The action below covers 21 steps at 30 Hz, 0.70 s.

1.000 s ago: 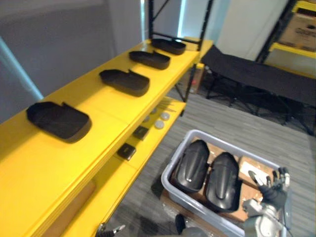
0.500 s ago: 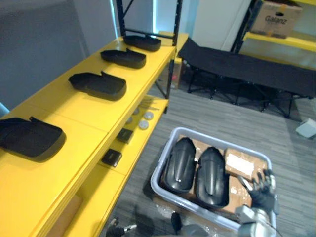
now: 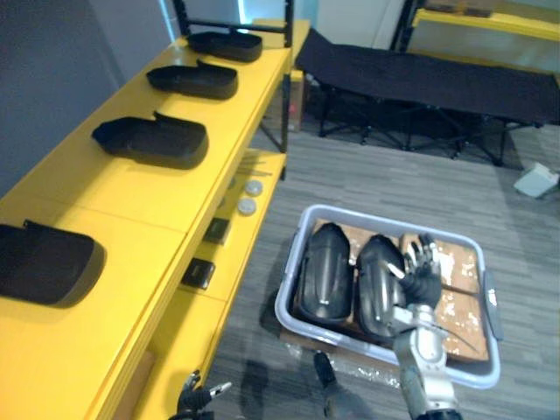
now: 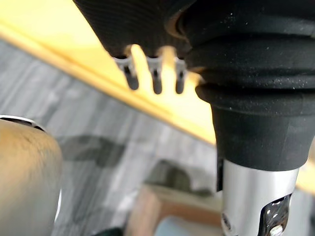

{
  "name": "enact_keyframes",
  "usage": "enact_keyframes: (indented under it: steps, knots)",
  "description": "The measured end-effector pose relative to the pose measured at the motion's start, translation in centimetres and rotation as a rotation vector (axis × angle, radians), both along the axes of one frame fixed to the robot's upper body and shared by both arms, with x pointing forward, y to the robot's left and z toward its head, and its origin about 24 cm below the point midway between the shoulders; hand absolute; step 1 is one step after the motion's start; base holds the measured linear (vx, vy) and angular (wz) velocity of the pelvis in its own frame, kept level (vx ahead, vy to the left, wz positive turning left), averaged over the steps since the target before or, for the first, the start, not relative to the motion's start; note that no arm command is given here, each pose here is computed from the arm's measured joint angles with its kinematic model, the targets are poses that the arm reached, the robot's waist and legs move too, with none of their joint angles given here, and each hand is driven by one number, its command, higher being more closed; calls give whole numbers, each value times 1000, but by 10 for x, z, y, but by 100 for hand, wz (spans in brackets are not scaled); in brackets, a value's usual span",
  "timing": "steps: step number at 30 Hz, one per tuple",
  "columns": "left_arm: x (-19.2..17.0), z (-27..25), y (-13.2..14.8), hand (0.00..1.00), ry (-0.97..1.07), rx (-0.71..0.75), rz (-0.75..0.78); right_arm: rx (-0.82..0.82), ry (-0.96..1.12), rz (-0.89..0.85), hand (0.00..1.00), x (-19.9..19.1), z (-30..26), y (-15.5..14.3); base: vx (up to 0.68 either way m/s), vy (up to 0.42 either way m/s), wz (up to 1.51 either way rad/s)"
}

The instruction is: Walk over and take plastic housings, then place them on the shelf

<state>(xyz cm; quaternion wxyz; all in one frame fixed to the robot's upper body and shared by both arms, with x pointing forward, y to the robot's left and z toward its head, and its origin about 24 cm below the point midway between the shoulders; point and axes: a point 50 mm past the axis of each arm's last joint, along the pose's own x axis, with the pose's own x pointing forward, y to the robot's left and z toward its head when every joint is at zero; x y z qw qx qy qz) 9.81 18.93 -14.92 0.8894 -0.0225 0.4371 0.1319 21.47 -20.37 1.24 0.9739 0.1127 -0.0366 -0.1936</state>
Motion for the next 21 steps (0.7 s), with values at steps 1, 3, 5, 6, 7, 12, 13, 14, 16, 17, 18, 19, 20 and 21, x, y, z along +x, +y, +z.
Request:
enact_keyframes:
  steps: [1, 3, 5, 6, 7, 12, 13, 14, 16, 17, 18, 19, 20, 21]
  knots:
    - [1, 1, -2, 0, -7, -4, -8, 13, 13, 2, 0, -7, -4, 1, -195, 95, -101]
    - [2, 3, 1, 0, -15, 11, 15, 32, 27, 30, 0, -15, -9, 5, -274, 59, -97]
    - [1, 4, 10, 0, -3, 31, 74, 77, 43, 55, 0, -22, -16, 12, -249, 37, -68]
    - [-3, 2, 15, 0, 22, 37, 95, 84, 40, 60, 0, -22, -16, 15, -170, 67, -31]
    - [-5, 2, 18, 0, 34, 43, 98, 75, 34, 62, 0, -22, -15, 17, -172, 64, -19]
    - [-31, -3, 44, 0, 141, 103, 117, 36, -19, 133, 0, -3, -2, 45, -74, -78, 6]
    - [-37, -3, 48, 0, 159, 110, 126, 32, -25, 134, 0, 0, 0, 48, -55, -232, -1]
    - [-43, -4, 50, 0, 175, 114, 143, 32, -21, 130, 0, 4, 1, 49, -84, -306, -15]
    - [-49, -5, 49, 0, 184, 107, 166, 11, 3, 128, 0, 8, 1, 49, -97, -260, -28]
    - [-52, -7, 44, 0, 183, 89, 191, 6, 10, 133, 0, 10, 1, 49, -116, -243, -49]
    - [-55, -8, 40, 0, 176, 63, 241, 2, 23, 141, 0, 10, 0, 49, -121, -247, -53]
    - [-56, -8, 38, 0, 170, 51, 261, -5, 29, 145, 0, 10, -1, 49, -115, -257, -52]
    - [-56, -9, 31, 0, 158, 25, 289, -25, 41, 151, 0, 10, -1, 45, -101, -257, -46]
    - [-57, -9, 29, 0, 153, 16, 307, -45, 48, 153, 0, 10, -2, 41, -120, -292, -56]
